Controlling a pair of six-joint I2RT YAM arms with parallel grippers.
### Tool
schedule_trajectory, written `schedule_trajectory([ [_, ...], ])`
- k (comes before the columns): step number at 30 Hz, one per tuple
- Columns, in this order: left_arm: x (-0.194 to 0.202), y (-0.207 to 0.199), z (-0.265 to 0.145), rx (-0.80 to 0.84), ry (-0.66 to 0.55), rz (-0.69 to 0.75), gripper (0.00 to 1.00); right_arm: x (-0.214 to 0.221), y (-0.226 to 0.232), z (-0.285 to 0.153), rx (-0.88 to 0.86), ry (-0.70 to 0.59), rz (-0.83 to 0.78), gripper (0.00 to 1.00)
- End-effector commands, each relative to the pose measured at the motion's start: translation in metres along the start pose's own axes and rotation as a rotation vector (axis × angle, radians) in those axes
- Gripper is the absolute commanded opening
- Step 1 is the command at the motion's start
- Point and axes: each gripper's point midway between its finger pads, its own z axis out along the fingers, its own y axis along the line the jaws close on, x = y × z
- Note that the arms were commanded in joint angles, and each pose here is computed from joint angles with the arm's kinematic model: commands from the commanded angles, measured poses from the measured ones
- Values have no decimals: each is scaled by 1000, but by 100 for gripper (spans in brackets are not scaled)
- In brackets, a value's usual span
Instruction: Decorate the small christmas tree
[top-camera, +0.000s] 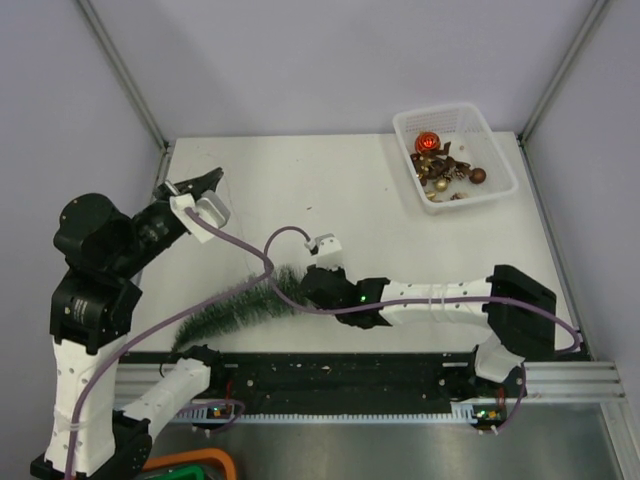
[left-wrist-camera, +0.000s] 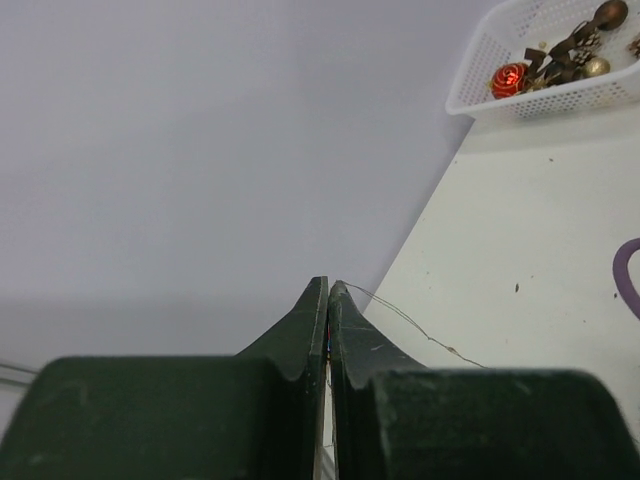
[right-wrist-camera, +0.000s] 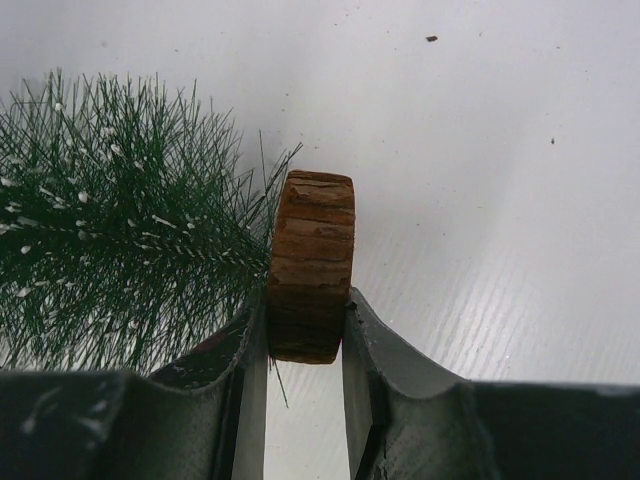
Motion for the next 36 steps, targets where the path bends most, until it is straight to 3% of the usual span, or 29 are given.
schedule_trajectory([
  [1, 11, 16, 5, -92, 19, 91, 4, -8, 9, -12, -82, -27, 37, 0],
  [7, 25, 12, 14, -87, 50, 59, 2, 12, -1, -40, -246, -36, 76, 0],
  [10, 35, 11, 21, -95, 73, 29, 2, 1, 8, -63, -390, -89, 122, 0],
  [18, 70, 7, 56, -50, 174, -86, 1, -12, -5, -96, -511, -129, 213, 0],
  [24, 87, 8, 88, -7, 209, -134, 0, -18, -44, -101, -418, -158, 277, 0],
  [27, 88, 8, 104, 16, 203, -157, 0, -4, -63, -90, -313, -109, 304, 0],
  [36, 83, 7, 146, 62, 191, -143, 0, 13, -39, -54, -350, 63, 363, 0],
])
